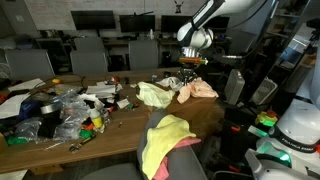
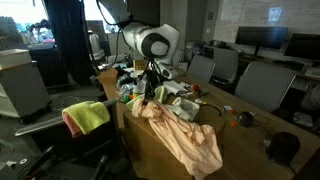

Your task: Pick up all the clothes from the table and put them on the chair.

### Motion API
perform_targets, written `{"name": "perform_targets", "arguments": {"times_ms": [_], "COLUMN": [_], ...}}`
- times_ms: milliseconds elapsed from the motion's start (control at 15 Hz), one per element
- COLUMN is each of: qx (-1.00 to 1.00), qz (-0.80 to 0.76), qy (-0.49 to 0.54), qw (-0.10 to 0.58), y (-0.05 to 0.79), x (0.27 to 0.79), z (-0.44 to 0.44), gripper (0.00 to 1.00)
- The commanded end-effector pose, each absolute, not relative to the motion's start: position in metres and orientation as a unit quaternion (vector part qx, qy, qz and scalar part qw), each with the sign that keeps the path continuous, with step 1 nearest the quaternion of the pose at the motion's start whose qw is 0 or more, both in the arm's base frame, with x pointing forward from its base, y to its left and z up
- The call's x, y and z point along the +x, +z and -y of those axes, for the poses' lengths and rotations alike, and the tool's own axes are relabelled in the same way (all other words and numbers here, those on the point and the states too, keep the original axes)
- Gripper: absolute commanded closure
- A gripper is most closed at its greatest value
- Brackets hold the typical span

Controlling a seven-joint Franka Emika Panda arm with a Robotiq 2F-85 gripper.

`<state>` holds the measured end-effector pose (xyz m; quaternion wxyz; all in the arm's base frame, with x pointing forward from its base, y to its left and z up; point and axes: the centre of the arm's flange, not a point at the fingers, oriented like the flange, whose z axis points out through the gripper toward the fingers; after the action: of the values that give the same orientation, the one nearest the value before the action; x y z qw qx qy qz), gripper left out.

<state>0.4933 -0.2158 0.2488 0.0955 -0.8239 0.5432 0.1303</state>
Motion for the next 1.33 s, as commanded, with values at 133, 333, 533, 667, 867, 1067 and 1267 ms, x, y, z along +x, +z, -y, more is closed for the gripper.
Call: {"name": "perform_targets", "arguments": {"times_ms": [133,333,533,667,867,1067,1267], "qx": [-0.845,-0.848,-0.848,-0.846,-0.841,-0.839,-0.842], "qz": [-0.511,-0.505,-0.504,-0.507,-0.512,-0.512,-0.505], "qy": [0.081,0.063,0.050,0.041,0.026,0.001,-0.031], "qw": [0.133,0.144,0.154,0.163,0.173,0.183,0.189], "y": [0.323,0.344,0.360,0.367,0.380,0.402,0.433], "x": [0.465,0.458,0.449,0.444,0.433,0.421,0.411], "z": [0.187,0.181,0.178,0.179,0.182,0.184,0.183], "gripper": [0.98,0.98,0.98,0.98,0.98,0.98,0.98]}}
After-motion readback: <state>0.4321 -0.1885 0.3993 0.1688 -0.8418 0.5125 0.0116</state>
